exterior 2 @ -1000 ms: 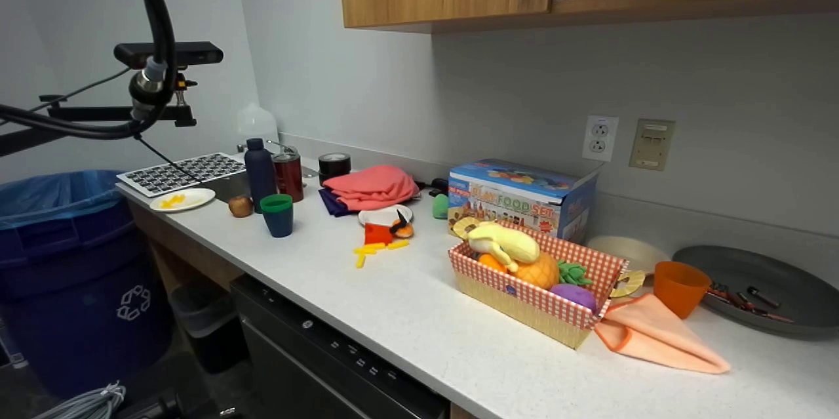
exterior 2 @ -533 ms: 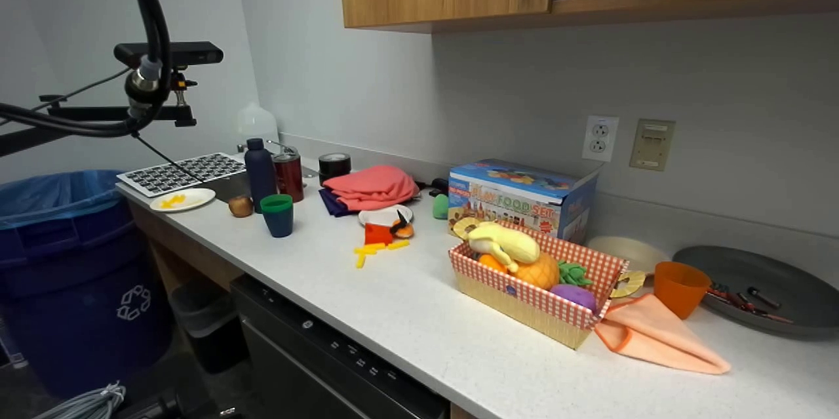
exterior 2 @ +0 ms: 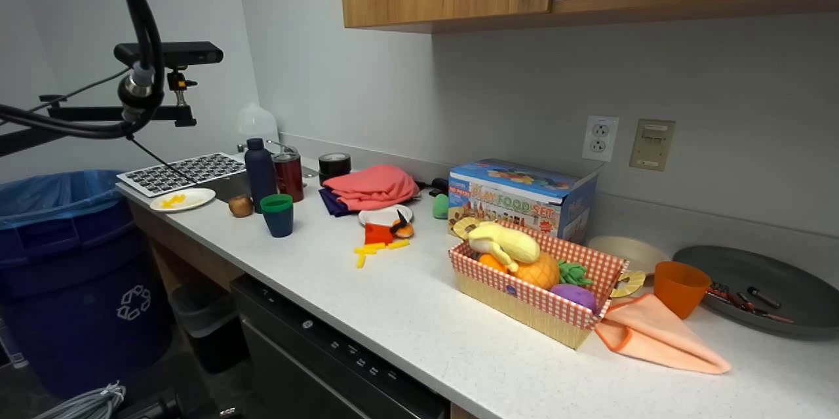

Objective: Open the top right cabinet door

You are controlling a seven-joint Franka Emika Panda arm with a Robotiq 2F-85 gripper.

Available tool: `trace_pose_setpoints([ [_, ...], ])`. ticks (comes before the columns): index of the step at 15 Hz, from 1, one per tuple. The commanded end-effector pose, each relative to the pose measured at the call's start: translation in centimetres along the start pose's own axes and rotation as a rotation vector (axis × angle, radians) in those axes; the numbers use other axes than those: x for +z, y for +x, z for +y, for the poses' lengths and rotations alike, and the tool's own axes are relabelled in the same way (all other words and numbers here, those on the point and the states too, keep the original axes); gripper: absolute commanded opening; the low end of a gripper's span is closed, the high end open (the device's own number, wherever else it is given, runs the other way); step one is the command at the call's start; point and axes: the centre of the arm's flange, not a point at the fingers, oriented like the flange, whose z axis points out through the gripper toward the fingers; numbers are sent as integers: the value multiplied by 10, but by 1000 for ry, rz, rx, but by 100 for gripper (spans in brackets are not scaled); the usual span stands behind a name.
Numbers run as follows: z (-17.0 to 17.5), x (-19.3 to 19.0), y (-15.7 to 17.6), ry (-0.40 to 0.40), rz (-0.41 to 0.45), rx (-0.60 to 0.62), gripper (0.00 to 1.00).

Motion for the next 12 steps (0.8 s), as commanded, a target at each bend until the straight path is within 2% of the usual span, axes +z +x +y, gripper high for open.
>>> trace_pose_setpoints([
  [1, 48, -6, 0, -113, 1, 102, 100],
  [2, 1, 0, -1, 5, -2, 20, 100],
  [12, -4, 2, -1, 20, -4, 20, 100],
])
